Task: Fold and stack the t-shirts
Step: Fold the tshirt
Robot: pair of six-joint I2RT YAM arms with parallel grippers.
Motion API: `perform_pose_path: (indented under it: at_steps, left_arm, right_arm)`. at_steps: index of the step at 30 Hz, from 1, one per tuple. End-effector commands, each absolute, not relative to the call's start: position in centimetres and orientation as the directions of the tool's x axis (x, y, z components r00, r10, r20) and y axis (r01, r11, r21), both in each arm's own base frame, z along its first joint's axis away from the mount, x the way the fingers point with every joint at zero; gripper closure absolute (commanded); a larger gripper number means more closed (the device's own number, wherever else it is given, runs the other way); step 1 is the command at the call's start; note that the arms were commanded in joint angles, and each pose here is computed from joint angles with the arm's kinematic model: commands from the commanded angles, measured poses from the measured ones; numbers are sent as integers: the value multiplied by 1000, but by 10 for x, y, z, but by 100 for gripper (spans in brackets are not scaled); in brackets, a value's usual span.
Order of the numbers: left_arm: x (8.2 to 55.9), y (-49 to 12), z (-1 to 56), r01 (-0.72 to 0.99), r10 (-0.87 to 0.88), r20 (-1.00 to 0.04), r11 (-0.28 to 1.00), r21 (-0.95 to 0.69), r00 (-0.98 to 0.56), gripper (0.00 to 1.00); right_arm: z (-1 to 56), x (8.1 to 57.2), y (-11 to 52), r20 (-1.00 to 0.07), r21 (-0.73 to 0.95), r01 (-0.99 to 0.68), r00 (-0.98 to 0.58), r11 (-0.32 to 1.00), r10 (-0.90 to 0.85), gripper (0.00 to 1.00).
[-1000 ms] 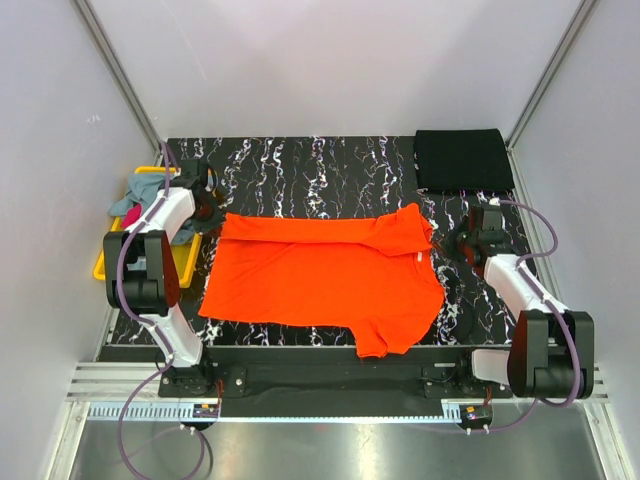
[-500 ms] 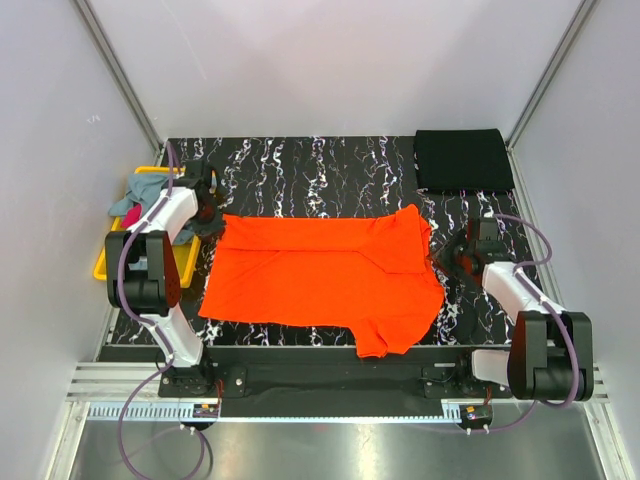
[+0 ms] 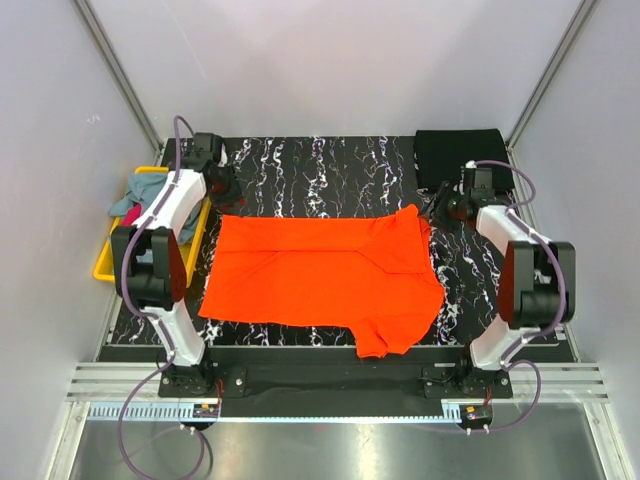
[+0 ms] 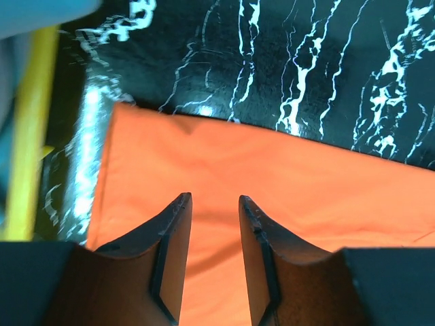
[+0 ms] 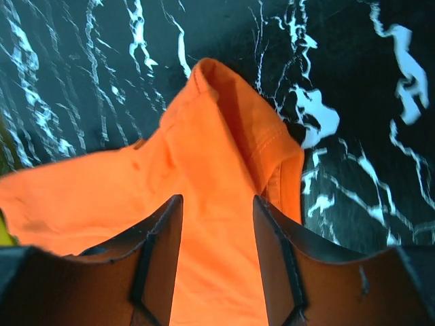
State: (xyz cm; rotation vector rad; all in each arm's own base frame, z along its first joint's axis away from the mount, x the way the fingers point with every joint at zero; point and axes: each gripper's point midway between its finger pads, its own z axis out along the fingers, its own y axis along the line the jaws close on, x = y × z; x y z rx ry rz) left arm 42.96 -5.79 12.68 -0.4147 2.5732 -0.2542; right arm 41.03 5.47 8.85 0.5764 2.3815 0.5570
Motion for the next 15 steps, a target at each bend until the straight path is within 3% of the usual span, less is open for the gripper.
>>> perform_pose_path:
  at_steps: [1,15]
  left_arm:
    - [441,-71,102,-215,-330,-399,927,-306,-856,62]
    - [437,-56,43,-267,-318,-314,944,-194,-895,63]
  right_arm:
    - [95,432,64,-521,508,96,-757,856,394,48]
    - [62,463,74,-469,547,63,-803,835,368,54]
